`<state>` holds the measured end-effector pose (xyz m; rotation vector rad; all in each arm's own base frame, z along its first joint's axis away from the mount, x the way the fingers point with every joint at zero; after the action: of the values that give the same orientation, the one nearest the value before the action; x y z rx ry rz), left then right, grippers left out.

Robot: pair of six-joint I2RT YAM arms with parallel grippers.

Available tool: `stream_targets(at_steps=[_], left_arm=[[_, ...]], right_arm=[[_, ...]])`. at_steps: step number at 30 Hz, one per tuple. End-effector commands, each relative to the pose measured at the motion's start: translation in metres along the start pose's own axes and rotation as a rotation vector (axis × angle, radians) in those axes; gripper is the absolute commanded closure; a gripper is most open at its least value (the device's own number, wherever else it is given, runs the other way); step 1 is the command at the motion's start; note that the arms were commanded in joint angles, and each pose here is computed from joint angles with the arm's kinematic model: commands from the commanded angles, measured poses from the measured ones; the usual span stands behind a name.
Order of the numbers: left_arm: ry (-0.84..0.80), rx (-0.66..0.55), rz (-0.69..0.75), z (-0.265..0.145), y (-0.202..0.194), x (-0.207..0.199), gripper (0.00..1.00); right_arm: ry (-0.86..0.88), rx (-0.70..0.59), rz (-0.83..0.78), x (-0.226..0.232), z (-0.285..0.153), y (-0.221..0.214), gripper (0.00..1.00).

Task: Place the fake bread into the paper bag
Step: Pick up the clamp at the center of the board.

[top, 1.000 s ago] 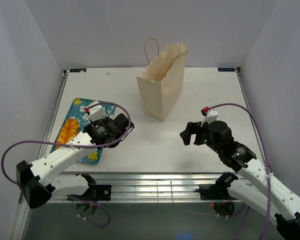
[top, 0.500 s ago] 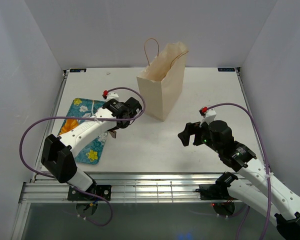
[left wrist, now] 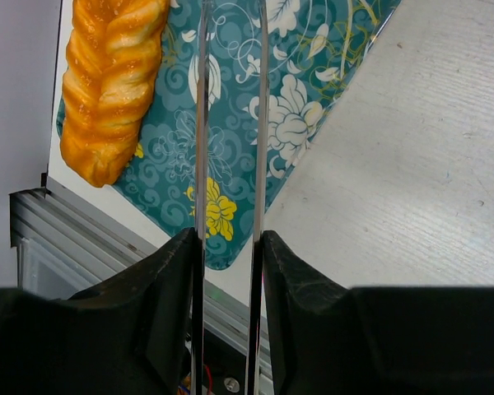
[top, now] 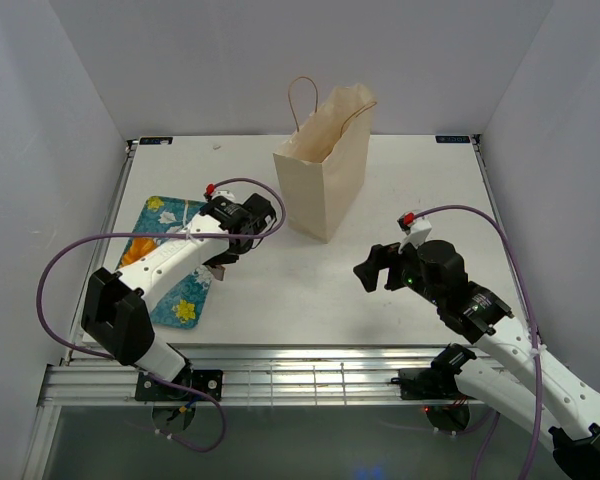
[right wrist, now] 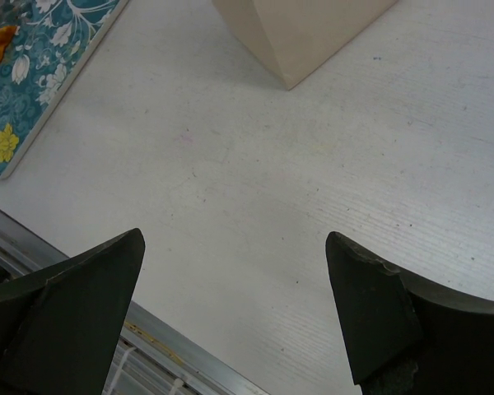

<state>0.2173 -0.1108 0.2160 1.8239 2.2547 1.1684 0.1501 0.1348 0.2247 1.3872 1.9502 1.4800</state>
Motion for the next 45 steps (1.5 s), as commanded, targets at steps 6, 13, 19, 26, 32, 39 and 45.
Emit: stream_targets(at_steps=[6, 13, 19, 26, 32, 39, 45], left_arm=[[0.031, 0.037, 0.031, 0.000, 0.001, 0.018, 0.51], [0.023, 0.060, 0.034, 0.002, 0.008, 0.022, 0.50], [0.024, 0.106, 0.008, 0.009, 0.016, 0.036, 0.50], [0.096, 0.183, 0.000, 0.034, 0.018, 0.037, 0.50], [0.117, 0.212, -0.019, 0.041, 0.014, 0.039, 0.48], [0.140, 0.198, -0.060, 0.041, 0.011, 0.045, 0.42], [0.148, 0.205, -0.077, 0.044, 0.016, 0.052, 0.42]], right_arm=[[0.035, -0.057, 0.009, 0.006, 0.002, 0.013, 0.04], [0.041, -0.054, 0.014, 0.006, 0.003, 0.011, 0.04], [0.100, -0.057, 0.036, 0.012, 0.005, 0.010, 0.04], [0.170, -0.040, 0.040, 0.023, 0.006, 0.006, 0.04], [0.193, -0.037, 0.026, 0.029, 0.003, 0.005, 0.04], [0.188, -0.038, 0.002, 0.028, 0.000, 0.002, 0.04], [0.197, -0.044, -0.008, 0.030, -0.002, 0.003, 0.03]])
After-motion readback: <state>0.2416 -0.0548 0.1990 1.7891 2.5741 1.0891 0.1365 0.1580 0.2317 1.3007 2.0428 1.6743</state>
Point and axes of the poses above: each gripper's point midway between its finger pads, its own z axis out along the fingers, its own x axis along the line the jaws close on, y = z × x, the point moved 8 cm from there along -z, back along the fingers, and after that the axes turned 1 degree about -z, right-handed, at the moved point
